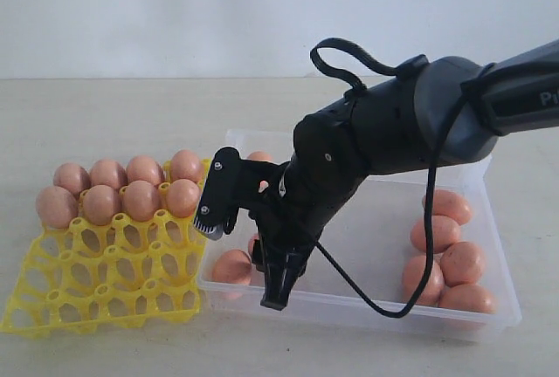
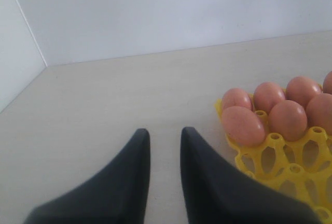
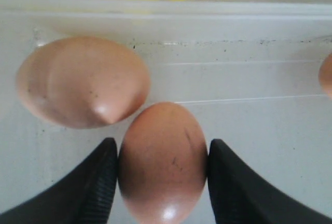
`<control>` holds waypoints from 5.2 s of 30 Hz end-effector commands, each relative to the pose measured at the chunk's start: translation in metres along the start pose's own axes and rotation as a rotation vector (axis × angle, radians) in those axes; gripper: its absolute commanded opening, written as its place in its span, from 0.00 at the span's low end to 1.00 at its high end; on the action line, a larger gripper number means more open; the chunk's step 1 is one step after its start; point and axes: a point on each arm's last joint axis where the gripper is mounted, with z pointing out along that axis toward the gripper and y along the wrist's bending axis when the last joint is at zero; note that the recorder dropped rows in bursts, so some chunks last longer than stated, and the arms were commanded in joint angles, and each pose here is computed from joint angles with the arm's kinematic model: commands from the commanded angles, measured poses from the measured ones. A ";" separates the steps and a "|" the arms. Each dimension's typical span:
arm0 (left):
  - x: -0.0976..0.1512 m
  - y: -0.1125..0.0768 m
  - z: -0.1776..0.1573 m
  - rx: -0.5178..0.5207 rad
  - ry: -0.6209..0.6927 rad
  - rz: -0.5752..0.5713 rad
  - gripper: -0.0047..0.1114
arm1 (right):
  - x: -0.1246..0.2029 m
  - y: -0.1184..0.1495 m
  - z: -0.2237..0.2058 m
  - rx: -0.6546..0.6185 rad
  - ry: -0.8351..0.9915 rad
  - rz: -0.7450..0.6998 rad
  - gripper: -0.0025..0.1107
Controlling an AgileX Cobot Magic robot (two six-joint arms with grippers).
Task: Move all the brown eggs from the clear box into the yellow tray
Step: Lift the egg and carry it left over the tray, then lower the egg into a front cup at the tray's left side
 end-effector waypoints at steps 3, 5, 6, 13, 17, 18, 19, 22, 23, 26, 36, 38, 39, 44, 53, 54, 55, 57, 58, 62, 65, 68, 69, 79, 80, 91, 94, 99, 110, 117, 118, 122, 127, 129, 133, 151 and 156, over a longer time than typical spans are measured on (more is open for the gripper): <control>0.001 0.000 0.000 -0.001 0.000 -0.004 0.23 | -0.003 -0.002 -0.009 0.018 -0.026 0.052 0.02; 0.001 0.000 0.000 -0.001 0.000 -0.004 0.23 | -0.007 -0.005 -0.023 0.045 -0.057 0.069 0.02; 0.001 0.000 0.000 -0.001 0.000 -0.004 0.23 | -0.008 -0.006 -0.032 0.061 -0.069 0.078 0.02; 0.001 0.000 0.000 -0.001 0.000 -0.004 0.23 | -0.014 -0.012 -0.062 0.117 -0.135 0.147 0.02; 0.001 0.000 0.000 -0.001 0.000 -0.004 0.23 | -0.016 -0.013 -0.066 0.133 -0.166 0.189 0.02; 0.001 0.000 0.000 -0.001 0.000 -0.004 0.23 | -0.017 -0.014 -0.068 0.143 -0.185 0.203 0.02; 0.001 0.000 0.000 -0.001 0.000 -0.004 0.23 | -0.018 -0.015 -0.071 0.150 -0.200 0.214 0.02; 0.001 0.000 0.000 -0.001 0.000 -0.004 0.23 | -0.023 -0.018 -0.078 0.175 -0.258 0.266 0.02; 0.001 0.000 0.000 -0.001 0.000 -0.004 0.23 | -0.024 -0.019 -0.082 0.186 -0.280 0.274 0.02; 0.001 0.000 0.000 -0.001 0.000 -0.004 0.23 | -0.031 -0.024 -0.093 0.229 -0.389 0.332 0.02; 0.001 0.000 0.000 -0.001 0.000 -0.004 0.23 | -0.049 -0.024 -0.103 0.243 -0.590 0.486 0.02; 0.001 0.000 0.000 -0.001 0.000 -0.004 0.23 | -0.062 -0.015 -0.104 0.242 -0.666 0.454 0.02; 0.001 0.000 0.000 -0.001 0.000 -0.004 0.23 | -0.070 -0.007 -0.103 0.233 -0.707 0.433 0.02; 0.001 0.000 0.000 -0.001 0.000 -0.004 0.23 | -0.103 0.025 -0.078 0.139 -0.920 0.494 0.02; 0.001 0.000 0.000 -0.001 0.000 -0.004 0.23 | -0.112 0.054 -0.038 0.073 -0.900 0.419 0.02; 0.001 0.000 0.000 -0.001 0.000 -0.004 0.23 | -0.113 0.057 -0.036 0.066 -0.902 0.409 0.02; 0.001 0.000 0.000 -0.001 0.000 -0.004 0.23 | -0.114 0.059 -0.035 0.062 -0.907 0.400 0.02; 0.001 0.000 0.000 -0.001 0.000 -0.004 0.23 | -0.115 0.063 -0.030 0.049 -0.917 0.402 0.02; 0.001 0.000 0.000 -0.001 0.000 -0.004 0.23 | -0.116 0.064 -0.027 0.042 -0.920 0.411 0.02; 0.001 0.000 0.000 -0.001 0.000 -0.004 0.23 | -0.124 0.067 -0.015 0.021 -0.916 0.410 0.02; 0.001 0.000 0.000 -0.001 0.000 -0.004 0.23 | -0.132 0.067 -0.009 0.003 -0.919 0.410 0.02; 0.001 0.000 0.000 -0.001 0.000 -0.004 0.23 | -0.138 0.066 -0.001 -0.003 -0.911 0.405 0.02; 0.001 0.000 0.000 -0.001 0.000 -0.004 0.23 | -0.141 0.066 0.001 -0.002 -0.910 0.395 0.02; 0.001 0.000 0.000 -0.001 0.000 -0.004 0.23 | -0.150 0.075 0.026 -0.032 -0.872 0.365 0.02; 0.001 0.000 0.000 -0.001 0.000 -0.004 0.23 | -0.151 0.076 0.029 -0.032 -0.872 0.365 0.02; 0.001 0.000 0.000 -0.001 0.000 -0.004 0.23 | -0.158 0.070 0.052 -0.020 -0.861 0.359 0.02; 0.001 0.000 0.000 -0.001 0.000 -0.004 0.23 | -0.159 0.062 0.058 -0.007 -0.850 0.369 0.02; 0.001 0.000 0.000 -0.001 0.000 -0.004 0.23 | -0.158 0.057 0.064 0.001 -0.822 0.378 0.02; 0.001 0.000 0.000 -0.001 0.000 -0.004 0.23 | -0.153 0.056 0.074 0.003 -0.805 0.385 0.02; 0.001 0.000 0.000 -0.001 0.000 -0.004 0.23 | -0.154 0.055 0.073 0.004 -0.822 0.385 0.02; 0.001 0.000 0.000 -0.001 0.000 -0.004 0.23 | -0.155 0.055 0.073 0.004 -0.828 0.384 0.02; 0.001 0.000 0.000 -0.001 0.000 -0.004 0.23 | -0.155 0.055 0.073 0.004 -0.831 0.384 0.02; 0.001 0.000 0.000 -0.001 0.000 -0.004 0.23 | -0.157 0.055 0.071 0.004 -0.838 0.384 0.02; 0.001 0.000 0.000 -0.001 0.000 -0.004 0.23 | -0.157 0.055 0.071 0.003 -0.844 0.385 0.02; 0.001 0.000 0.000 -0.001 0.000 -0.004 0.23 | -0.157 0.056 0.071 0.001 -0.844 0.385 0.02; 0.001 0.000 0.000 -0.001 0.000 -0.004 0.23 | -0.168 0.055 0.076 -0.005 -0.829 0.395 0.02; 0.001 0.000 0.000 -0.001 0.000 -0.004 0.23 | -0.163 0.057 0.084 -0.006 -0.769 0.399 0.02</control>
